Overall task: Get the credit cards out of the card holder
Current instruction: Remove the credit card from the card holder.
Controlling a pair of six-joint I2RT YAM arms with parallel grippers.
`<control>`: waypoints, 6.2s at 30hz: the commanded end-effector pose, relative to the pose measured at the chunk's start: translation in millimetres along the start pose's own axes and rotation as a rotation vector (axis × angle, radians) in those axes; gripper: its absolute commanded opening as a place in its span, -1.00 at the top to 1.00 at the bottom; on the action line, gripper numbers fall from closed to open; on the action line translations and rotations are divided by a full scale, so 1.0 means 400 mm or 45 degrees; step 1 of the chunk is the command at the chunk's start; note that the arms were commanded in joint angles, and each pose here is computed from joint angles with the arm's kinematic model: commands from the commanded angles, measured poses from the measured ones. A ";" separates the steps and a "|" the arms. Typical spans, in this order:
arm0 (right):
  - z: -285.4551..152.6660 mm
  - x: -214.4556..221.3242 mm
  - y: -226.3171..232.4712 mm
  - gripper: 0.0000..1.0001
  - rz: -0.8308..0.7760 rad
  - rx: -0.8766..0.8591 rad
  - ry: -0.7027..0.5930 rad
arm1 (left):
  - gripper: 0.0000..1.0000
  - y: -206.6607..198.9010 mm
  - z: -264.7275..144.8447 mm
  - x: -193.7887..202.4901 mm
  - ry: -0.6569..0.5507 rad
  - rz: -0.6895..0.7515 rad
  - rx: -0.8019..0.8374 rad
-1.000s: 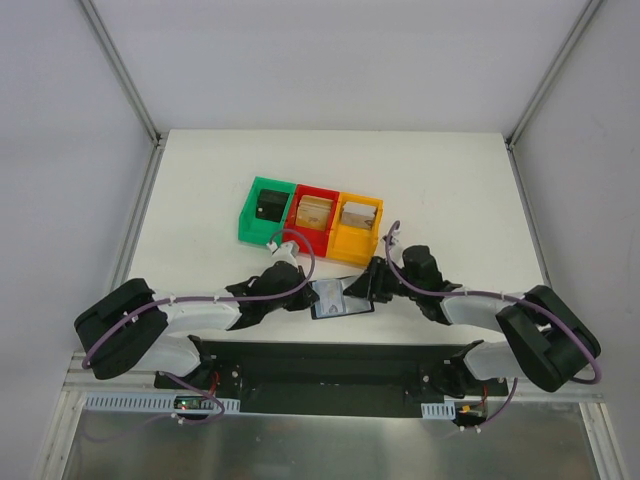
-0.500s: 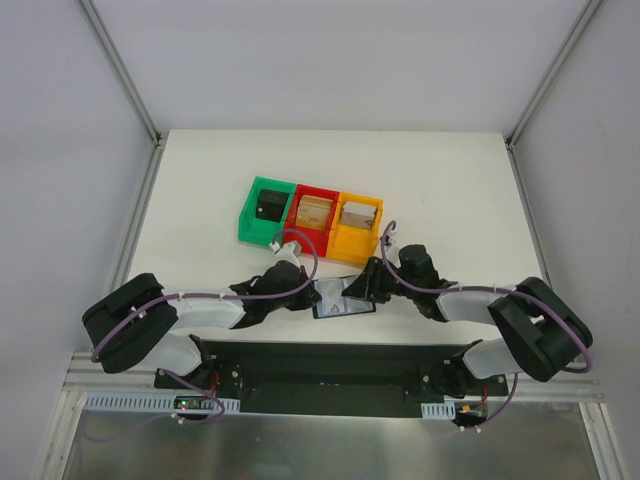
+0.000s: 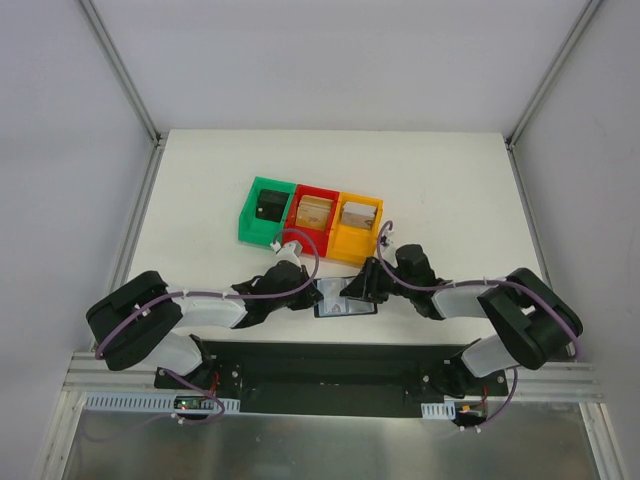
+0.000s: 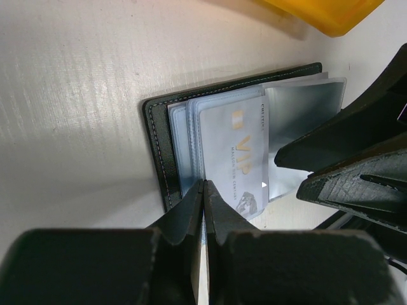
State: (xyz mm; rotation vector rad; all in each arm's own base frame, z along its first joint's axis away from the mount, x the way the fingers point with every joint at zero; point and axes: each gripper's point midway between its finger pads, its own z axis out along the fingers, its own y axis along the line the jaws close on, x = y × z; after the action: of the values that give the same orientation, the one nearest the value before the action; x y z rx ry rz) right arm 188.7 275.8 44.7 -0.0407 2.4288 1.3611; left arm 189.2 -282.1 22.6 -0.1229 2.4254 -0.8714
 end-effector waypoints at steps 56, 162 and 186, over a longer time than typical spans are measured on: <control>0.036 -0.009 0.028 0.13 0.069 -0.133 -0.008 | 1.00 0.051 0.017 0.047 0.079 -0.043 -0.066; 0.026 0.018 -0.026 0.99 0.111 -0.032 0.013 | 1.00 0.099 -0.013 0.105 0.102 -0.090 -0.146; -0.011 0.018 -0.033 0.41 0.047 0.034 0.023 | 1.00 0.121 -0.017 0.103 0.088 -0.112 -0.208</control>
State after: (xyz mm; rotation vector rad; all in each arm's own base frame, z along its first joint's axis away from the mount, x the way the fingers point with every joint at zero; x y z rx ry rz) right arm 175.5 262.9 18.8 0.0225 2.5342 1.3322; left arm 181.1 -279.5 13.5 -0.2976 2.4227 -0.9031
